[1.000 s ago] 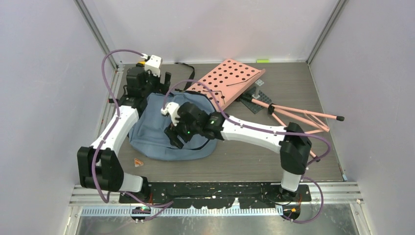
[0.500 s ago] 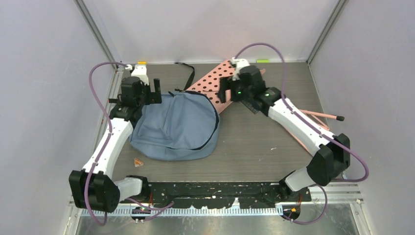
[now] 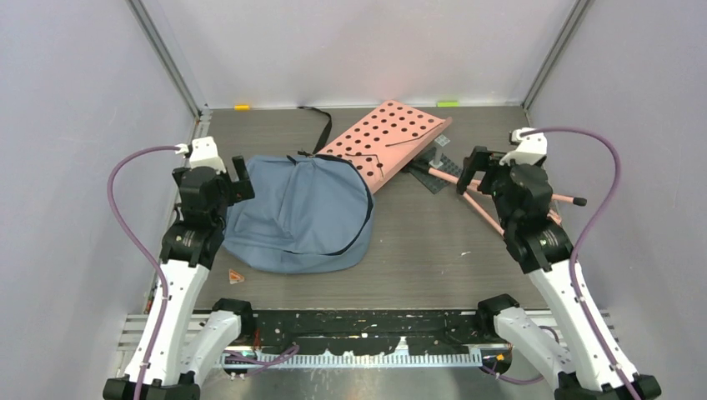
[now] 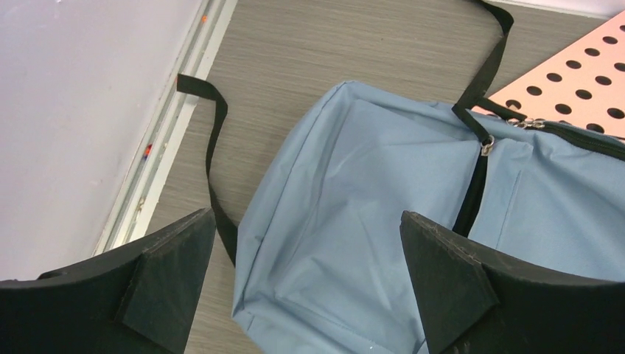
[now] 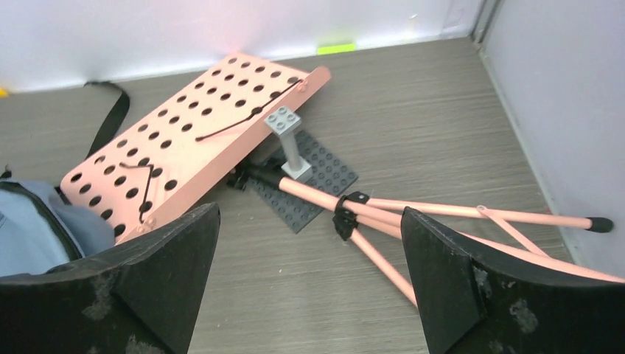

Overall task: Pack the student bag
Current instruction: Reset both arms

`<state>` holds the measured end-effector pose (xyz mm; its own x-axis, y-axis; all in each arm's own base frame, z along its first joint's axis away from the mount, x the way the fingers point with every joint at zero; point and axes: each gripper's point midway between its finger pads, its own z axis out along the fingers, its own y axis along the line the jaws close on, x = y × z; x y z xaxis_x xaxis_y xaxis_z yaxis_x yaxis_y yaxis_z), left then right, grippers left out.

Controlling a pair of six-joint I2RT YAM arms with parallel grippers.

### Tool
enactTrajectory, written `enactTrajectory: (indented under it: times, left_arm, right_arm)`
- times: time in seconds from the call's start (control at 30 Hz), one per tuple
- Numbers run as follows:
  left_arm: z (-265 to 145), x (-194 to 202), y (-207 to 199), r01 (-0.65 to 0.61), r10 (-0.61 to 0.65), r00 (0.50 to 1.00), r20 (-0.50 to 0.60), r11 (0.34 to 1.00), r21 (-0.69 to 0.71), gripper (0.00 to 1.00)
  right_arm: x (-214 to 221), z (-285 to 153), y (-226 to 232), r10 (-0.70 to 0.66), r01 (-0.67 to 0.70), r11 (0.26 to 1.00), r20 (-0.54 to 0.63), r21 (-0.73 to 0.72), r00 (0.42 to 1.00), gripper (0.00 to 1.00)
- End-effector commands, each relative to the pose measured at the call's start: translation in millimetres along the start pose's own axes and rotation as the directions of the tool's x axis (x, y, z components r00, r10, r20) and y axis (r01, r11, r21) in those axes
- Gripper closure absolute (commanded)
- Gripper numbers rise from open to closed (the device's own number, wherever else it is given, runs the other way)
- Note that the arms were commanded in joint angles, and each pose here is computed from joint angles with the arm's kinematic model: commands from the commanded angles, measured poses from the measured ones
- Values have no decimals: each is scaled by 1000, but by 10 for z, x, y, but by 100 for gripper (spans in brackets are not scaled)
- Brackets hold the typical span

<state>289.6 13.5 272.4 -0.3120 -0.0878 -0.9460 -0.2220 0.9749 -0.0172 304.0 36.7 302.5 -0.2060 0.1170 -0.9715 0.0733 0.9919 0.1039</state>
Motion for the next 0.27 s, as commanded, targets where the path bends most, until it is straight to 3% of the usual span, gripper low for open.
enactTrajectory:
  times: [0.0,0.23]
  left_arm:
    - [-44,73,73,7,-8,1000,-12,999,-31,0]
    - [-7,53,88,-18,17,1000,-19,999,-44,0]
  right_arm:
    - [11,-38,-213,-9,3,996,60,94,998,1]
    - [7,-48,-241,1,-9,994,73,107,997,1]
